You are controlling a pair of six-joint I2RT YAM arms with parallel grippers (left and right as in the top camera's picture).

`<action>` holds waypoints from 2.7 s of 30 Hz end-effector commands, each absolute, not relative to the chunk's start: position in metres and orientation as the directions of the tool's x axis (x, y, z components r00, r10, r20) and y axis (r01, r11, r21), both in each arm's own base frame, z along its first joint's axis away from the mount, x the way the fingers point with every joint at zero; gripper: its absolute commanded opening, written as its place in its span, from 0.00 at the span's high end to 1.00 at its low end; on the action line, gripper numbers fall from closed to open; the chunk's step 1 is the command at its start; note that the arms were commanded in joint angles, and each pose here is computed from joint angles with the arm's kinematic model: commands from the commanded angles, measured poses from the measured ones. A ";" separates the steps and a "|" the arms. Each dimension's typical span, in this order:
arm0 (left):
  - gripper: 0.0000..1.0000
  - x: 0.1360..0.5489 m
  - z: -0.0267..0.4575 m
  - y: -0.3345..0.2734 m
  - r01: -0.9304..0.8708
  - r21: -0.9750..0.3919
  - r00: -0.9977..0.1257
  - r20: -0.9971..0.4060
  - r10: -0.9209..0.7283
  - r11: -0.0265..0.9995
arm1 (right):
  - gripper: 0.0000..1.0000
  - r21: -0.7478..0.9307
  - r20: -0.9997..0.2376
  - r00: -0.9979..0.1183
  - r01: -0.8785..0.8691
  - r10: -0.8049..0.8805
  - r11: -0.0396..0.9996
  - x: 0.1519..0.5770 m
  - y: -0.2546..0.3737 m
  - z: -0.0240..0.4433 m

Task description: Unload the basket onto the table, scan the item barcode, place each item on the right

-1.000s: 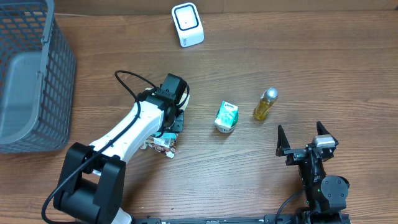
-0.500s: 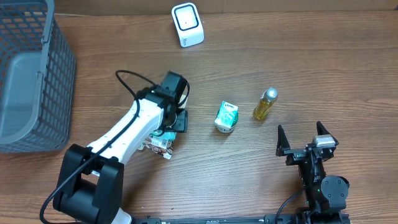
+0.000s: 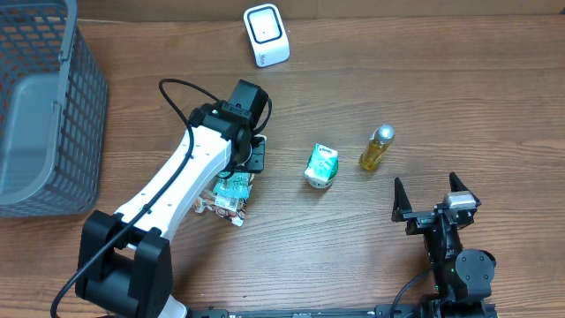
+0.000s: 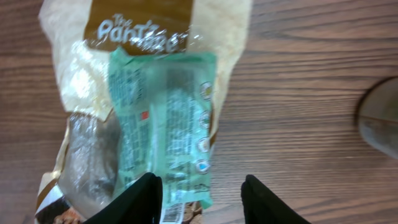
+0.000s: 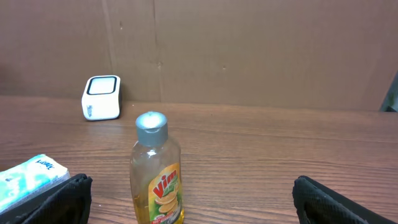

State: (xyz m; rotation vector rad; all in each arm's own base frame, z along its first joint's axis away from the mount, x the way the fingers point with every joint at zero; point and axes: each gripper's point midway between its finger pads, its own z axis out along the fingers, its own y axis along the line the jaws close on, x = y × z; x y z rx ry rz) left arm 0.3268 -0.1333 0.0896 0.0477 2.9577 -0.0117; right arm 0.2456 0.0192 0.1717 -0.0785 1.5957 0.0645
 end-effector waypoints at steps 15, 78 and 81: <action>0.55 0.308 0.060 -0.093 -0.141 0.172 -0.978 -0.174 -0.111 0.975 | 0.00 -0.009 -1.000 -0.022 -0.097 -0.011 0.995 0.246 0.021 0.170; 0.33 0.302 0.024 -0.110 -0.017 0.157 -1.000 0.011 -0.019 0.988 | 0.00 -0.009 -1.000 -0.022 -0.097 -0.011 0.995 0.246 0.021 0.170; 0.28 0.315 0.051 -0.116 -0.026 0.128 -0.999 -0.050 -0.019 0.991 | 0.00 -0.009 -1.000 -0.022 -0.097 -0.011 0.995 0.246 0.021 0.170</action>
